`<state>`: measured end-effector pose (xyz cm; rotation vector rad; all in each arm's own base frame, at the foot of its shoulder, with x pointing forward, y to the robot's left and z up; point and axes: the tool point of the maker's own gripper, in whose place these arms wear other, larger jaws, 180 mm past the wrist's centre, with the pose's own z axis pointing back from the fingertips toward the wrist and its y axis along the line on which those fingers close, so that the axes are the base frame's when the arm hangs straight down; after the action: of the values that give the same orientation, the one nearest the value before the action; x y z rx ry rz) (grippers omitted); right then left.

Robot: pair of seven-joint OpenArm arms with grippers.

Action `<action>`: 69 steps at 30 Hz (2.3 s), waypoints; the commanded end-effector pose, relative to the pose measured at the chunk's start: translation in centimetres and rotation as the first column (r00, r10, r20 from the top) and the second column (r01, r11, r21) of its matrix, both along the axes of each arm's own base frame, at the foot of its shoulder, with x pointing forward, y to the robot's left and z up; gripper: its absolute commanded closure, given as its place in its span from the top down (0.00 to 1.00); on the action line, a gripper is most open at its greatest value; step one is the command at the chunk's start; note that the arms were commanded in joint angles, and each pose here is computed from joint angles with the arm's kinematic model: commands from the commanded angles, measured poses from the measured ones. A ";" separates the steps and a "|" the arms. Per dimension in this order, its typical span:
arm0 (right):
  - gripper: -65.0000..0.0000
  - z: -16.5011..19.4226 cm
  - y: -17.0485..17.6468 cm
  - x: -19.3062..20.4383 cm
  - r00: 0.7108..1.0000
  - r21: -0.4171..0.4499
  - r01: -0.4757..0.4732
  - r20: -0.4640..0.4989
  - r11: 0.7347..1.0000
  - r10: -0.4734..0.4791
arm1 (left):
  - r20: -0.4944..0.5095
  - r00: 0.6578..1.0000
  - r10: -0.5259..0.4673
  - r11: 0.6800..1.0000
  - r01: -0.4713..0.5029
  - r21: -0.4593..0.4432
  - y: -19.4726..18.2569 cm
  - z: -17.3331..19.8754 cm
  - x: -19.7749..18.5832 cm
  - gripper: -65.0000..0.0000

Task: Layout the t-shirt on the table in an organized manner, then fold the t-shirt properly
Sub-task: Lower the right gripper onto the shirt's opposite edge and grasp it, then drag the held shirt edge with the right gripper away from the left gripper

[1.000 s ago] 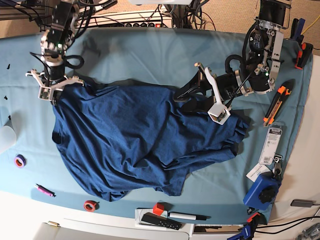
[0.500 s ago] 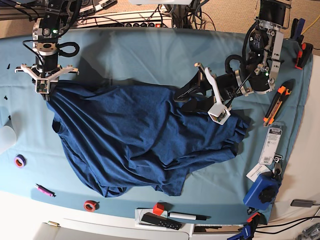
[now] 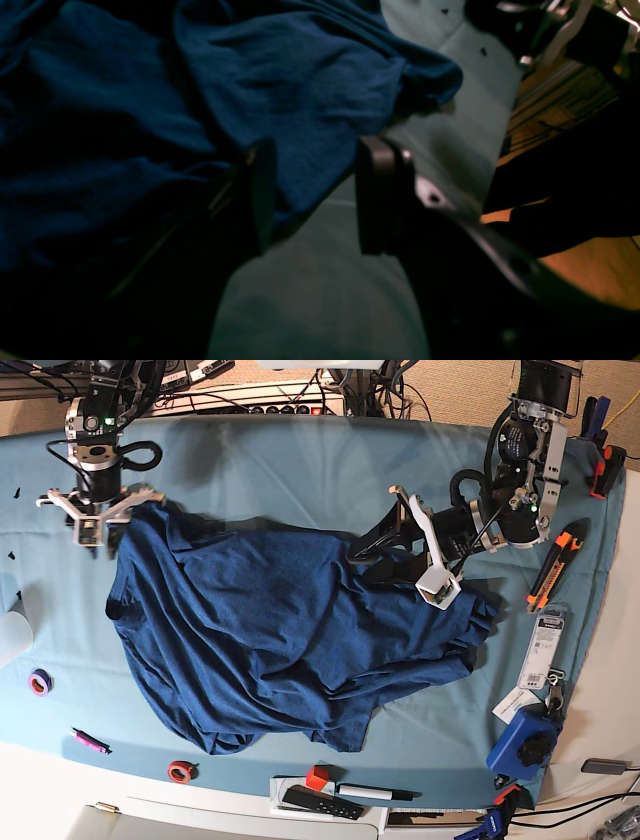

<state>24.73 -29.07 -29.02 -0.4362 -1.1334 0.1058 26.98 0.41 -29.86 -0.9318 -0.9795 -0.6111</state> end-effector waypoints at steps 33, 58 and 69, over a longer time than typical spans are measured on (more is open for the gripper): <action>0.32 -6.7 -2.5 7.9 0.998 0.229 0.070 -0.021 0.971 -0.067 | 0.043 0.999 0.001 0.999 0.001 -0.044 -0.1 1.7 0.5 0.41; 0.32 -7.3 -6.5 13.0 0.967 0.377 0.239 -0.013 0.895 -0.253 | 0.044 0.999 0.001 0.999 0.000 -0.037 -0.1 1.6 0.5 0.41; 0.00 -5.4 -6.8 16.7 0.973 0.317 0.211 0.020 0.924 -0.229 | 0.044 0.999 0.001 0.999 0.000 -0.036 -0.1 1.6 0.5 0.41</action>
<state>40.26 -34.85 -36.94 -0.2518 -1.0563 -0.2897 26.98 0.37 -29.90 -0.9294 -0.9792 -0.6125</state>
